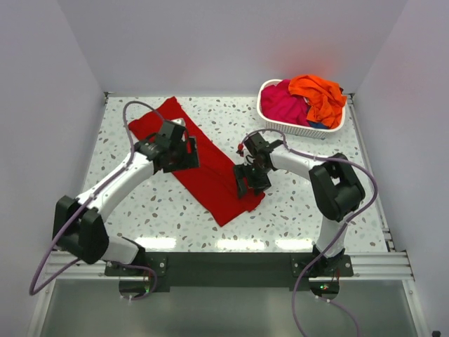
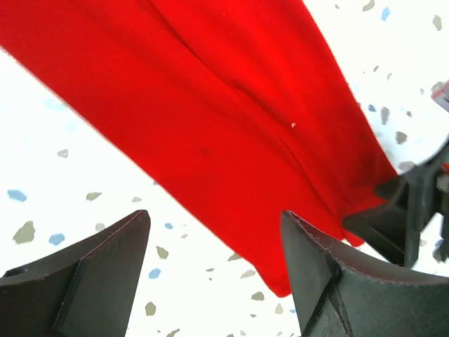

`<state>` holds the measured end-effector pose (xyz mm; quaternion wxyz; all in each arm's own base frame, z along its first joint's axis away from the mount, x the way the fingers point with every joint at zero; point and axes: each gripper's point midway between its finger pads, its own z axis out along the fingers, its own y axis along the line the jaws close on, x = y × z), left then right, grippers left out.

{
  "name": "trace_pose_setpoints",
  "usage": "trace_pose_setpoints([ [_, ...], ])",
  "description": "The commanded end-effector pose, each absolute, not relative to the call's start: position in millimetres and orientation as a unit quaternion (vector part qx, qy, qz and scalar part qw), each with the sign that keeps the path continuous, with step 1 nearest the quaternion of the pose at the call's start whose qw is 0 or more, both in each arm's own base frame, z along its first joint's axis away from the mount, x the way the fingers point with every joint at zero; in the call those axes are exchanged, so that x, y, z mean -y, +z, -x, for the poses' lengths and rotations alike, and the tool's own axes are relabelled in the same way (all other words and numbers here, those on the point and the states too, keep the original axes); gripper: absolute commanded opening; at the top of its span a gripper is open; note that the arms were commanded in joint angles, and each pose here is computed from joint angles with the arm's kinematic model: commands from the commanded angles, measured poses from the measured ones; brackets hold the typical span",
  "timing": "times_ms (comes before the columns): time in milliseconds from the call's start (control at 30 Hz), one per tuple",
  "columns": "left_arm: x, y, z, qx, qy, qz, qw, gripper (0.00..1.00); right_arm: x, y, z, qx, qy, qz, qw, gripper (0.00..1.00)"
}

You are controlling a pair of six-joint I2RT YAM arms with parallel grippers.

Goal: Fold and stack the t-shirts
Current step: Fold the tshirt

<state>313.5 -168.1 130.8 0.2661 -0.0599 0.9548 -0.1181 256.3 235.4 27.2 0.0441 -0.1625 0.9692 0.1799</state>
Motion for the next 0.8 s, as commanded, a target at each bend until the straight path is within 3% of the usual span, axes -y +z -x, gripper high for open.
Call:
trace_pose_setpoints([
  [0,152.3,148.6,-301.2,-0.941,-0.120,0.096,0.301,0.80,-235.8,17.3,-253.2,-0.968,0.174,0.173,0.046,0.74],
  [467,110.4,126.3,-222.3,-0.945,-0.101,0.140,0.278,0.83,-265.7,11.9,-189.5,-0.969,0.165,0.184,0.020,0.73],
  [767,105.0,96.6,-172.0,-0.941,-0.145,0.175,0.251,0.83,-294.1,21.7,-153.2,-0.958,0.167,0.231,0.013,0.73],
])
